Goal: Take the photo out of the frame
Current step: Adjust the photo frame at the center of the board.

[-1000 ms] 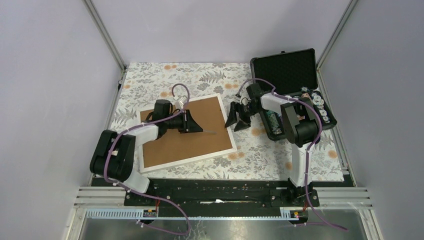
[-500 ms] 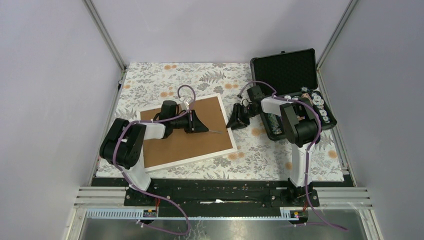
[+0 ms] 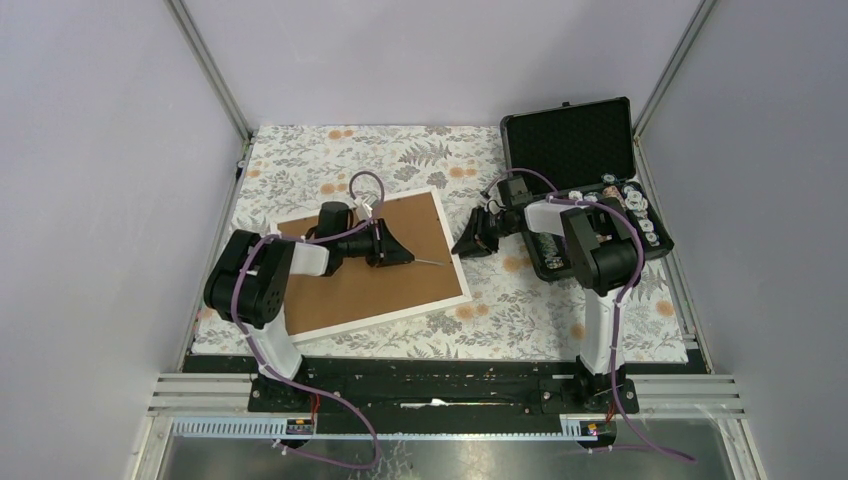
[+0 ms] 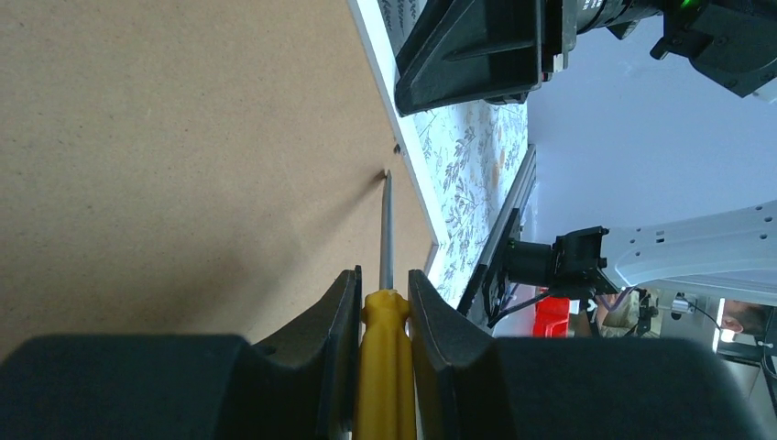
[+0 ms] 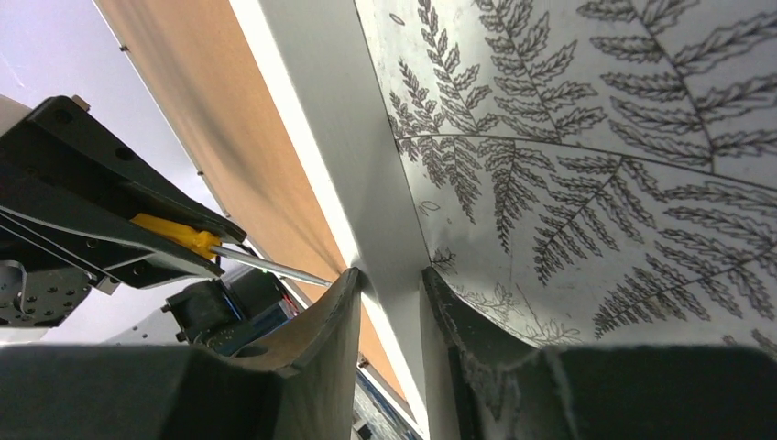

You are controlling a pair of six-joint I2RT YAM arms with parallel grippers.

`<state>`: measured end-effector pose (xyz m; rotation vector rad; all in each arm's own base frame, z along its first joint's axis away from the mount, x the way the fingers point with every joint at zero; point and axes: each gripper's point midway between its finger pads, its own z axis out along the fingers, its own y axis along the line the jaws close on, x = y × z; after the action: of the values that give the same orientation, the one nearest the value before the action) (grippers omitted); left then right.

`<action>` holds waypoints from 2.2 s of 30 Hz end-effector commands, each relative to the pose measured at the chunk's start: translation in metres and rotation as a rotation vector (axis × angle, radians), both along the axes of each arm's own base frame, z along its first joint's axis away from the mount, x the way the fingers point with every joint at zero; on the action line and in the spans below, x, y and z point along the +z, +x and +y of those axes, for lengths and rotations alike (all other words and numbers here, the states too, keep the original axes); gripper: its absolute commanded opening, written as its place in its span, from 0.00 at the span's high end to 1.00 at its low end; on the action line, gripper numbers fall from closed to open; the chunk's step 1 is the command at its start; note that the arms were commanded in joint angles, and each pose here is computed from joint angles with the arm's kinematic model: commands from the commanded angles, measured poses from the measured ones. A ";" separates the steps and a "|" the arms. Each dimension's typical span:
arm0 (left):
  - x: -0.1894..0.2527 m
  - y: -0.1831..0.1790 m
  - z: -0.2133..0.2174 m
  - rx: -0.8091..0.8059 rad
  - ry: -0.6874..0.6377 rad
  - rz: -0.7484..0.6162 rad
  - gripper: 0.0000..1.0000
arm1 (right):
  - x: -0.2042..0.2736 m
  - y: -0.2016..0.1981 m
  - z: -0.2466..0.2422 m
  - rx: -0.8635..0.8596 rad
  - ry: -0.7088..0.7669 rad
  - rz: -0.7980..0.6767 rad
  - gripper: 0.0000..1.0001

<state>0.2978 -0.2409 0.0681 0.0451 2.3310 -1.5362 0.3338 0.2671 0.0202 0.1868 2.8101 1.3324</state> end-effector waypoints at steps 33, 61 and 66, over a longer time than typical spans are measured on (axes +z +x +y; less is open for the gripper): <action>0.063 0.034 0.128 0.212 0.122 -0.166 1.00 | -0.017 0.186 0.064 0.450 -0.449 -0.790 0.37; 0.063 0.056 0.147 0.241 0.144 -0.140 1.00 | 0.007 0.073 -0.043 0.372 -0.431 -0.439 0.29; 0.066 0.056 0.147 0.241 0.145 -0.145 1.00 | 0.040 0.126 -0.013 0.456 -0.377 -0.709 0.16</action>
<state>0.3390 -0.0981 0.1134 -0.1546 2.3019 -1.2426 0.4205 0.2279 0.0269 -0.5761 2.6959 0.6640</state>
